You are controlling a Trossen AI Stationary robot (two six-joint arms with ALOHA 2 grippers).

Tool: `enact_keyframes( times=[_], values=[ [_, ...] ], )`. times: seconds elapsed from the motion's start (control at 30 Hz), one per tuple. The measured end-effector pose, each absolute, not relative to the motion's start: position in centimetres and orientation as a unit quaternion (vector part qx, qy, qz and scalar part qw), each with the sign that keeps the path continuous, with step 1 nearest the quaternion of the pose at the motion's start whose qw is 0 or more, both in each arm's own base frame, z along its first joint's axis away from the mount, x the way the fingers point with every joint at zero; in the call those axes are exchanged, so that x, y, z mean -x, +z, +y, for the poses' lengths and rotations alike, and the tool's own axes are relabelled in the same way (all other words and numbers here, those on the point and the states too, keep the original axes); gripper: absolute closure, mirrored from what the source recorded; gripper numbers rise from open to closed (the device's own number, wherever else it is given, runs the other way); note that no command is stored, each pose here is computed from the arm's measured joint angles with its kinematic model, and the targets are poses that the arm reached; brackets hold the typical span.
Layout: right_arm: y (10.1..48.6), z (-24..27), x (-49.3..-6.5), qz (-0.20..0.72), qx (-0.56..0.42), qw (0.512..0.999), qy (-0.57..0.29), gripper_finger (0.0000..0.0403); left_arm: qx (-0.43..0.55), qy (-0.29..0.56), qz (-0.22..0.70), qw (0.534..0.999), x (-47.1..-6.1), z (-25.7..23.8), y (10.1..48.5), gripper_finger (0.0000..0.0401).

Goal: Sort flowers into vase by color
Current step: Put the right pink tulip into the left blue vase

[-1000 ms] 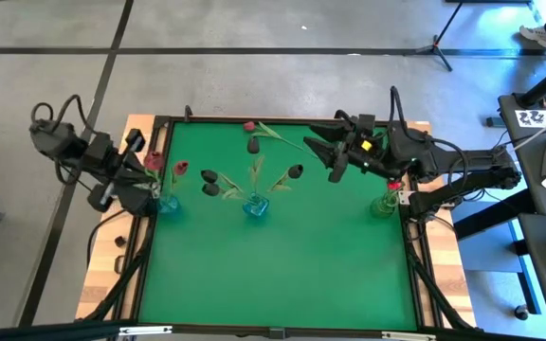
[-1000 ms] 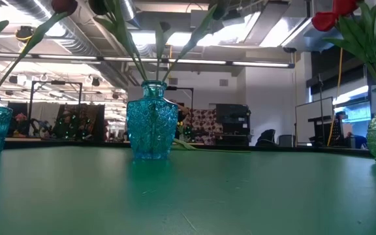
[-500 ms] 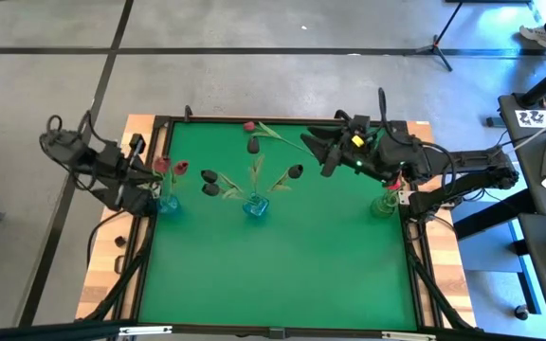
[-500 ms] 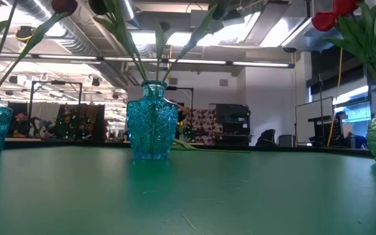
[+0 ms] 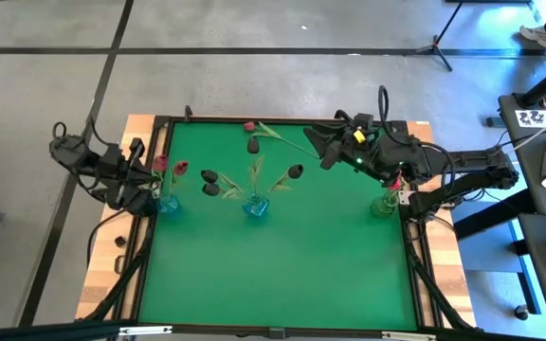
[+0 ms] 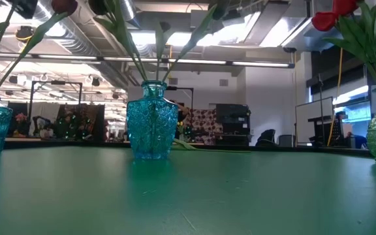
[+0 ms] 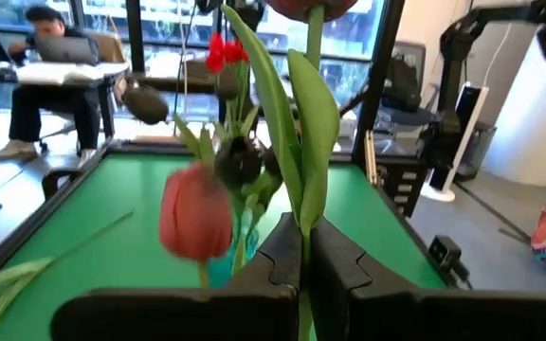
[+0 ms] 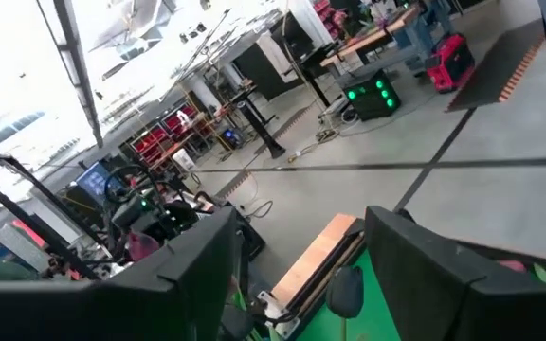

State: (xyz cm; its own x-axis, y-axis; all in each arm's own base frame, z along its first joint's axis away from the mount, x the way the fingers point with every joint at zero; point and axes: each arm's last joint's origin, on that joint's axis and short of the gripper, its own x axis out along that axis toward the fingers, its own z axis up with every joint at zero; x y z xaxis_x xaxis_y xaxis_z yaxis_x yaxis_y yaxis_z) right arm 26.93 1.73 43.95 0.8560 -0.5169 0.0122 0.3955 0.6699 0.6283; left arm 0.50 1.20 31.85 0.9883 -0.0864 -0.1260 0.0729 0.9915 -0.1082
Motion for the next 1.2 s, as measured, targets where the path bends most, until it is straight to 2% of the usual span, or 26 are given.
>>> enact_keyframes(
  times=[0.23,0.43,0.97,1.2],
  values=[
    [43.3,1.7,-27.0,-0.078,-0.337,0.9,-0.265,0.017,0.035,-0.04,0.069,0.996,-0.2,1.4,31.4,0.0401],
    [43.0,1.7,-27.2,-0.072,-0.353,0.894,-0.267,0.017,0.023,-0.042,0.036,0.998,-0.7,1.1,31.7,0.0401],
    [42.1,2.0,-28.1,-0.041,-0.359,0.9,-0.243,0.017,0.038,-0.007,0.098,0.994,-0.5,1.3,30.3,0.0401],
    [42.0,2.1,-28.1,-0.034,-0.357,0.902,-0.242,0.017,0.048,-0.006,0.103,0.994,-0.5,1.4,30.2,0.0382]
  ],
)
